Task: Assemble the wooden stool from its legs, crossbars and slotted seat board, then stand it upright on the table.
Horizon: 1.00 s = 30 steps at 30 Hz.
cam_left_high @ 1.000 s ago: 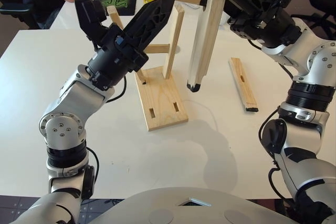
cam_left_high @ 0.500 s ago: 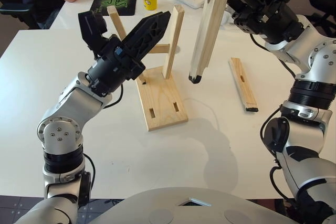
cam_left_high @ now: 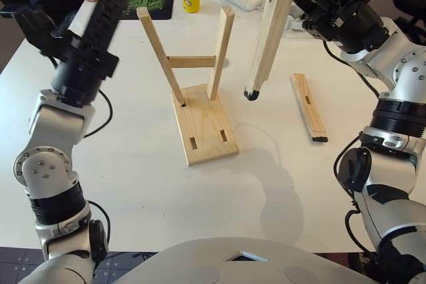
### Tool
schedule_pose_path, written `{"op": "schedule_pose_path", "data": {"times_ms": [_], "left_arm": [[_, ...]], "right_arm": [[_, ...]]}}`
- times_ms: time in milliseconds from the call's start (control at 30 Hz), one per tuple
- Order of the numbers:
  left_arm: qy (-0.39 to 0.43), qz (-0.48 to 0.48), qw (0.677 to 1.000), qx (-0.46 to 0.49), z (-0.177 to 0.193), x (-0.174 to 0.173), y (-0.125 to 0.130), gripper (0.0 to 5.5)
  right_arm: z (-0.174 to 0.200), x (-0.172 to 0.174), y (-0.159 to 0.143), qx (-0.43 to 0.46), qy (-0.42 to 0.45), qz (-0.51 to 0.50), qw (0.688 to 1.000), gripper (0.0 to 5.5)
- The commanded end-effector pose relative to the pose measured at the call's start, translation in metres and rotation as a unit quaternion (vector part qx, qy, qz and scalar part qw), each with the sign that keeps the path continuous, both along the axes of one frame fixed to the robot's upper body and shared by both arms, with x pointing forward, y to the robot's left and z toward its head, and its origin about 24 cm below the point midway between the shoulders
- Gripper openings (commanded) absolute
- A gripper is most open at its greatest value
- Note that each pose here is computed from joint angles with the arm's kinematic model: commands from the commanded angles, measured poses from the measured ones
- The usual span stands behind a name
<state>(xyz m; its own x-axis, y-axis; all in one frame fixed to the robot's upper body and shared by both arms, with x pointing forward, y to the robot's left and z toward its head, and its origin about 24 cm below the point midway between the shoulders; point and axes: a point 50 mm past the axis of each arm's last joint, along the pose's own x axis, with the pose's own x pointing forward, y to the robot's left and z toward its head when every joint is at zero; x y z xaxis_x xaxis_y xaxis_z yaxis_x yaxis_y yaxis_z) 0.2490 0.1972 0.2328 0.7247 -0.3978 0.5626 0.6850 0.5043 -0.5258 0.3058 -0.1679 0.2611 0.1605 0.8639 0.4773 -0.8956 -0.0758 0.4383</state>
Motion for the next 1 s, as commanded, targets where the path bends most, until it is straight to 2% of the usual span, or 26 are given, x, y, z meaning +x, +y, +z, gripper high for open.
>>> {"op": "schedule_pose_path", "data": {"times_ms": [33, 200, 400, 700, 833, 1000], "left_arm": [[-0.026, -0.01, 0.999, -0.046, 0.016, 0.003, -0.008, 0.78], [-0.065, -0.011, 0.989, -0.136, 0.039, 0.013, -0.003, 0.01], [-0.103, -0.014, 0.971, -0.217, 0.058, 0.024, 0.0, 0.0], [-0.091, -0.048, 0.964, -0.246, 0.054, 0.031, -0.019, 0.0], [-0.075, -0.076, 0.962, -0.25, 0.049, 0.031, -0.04, 0.0], [-0.048, -0.122, 0.966, -0.221, 0.036, 0.027, -0.088, 0.0]], "right_arm": [[0.007, -0.003, 0.004, -0.002, -0.018, 0.009, 1.0, 2.05], [0.004, -0.008, 0.011, 0.0, -0.014, 0.027, 1.0, 2.05], [-0.001, -0.007, 0.022, 0.029, 0.008, 0.023, 0.999, 2.05], [-0.005, -0.013, 0.034, 0.033, 0.016, 0.03, 0.999, 2.05], [-0.006, -0.014, 0.042, 0.035, 0.019, 0.032, 0.999, 2.05], [-0.006, -0.016, 0.06, 0.05, 0.018, 0.036, 0.998, 2.05]]}}
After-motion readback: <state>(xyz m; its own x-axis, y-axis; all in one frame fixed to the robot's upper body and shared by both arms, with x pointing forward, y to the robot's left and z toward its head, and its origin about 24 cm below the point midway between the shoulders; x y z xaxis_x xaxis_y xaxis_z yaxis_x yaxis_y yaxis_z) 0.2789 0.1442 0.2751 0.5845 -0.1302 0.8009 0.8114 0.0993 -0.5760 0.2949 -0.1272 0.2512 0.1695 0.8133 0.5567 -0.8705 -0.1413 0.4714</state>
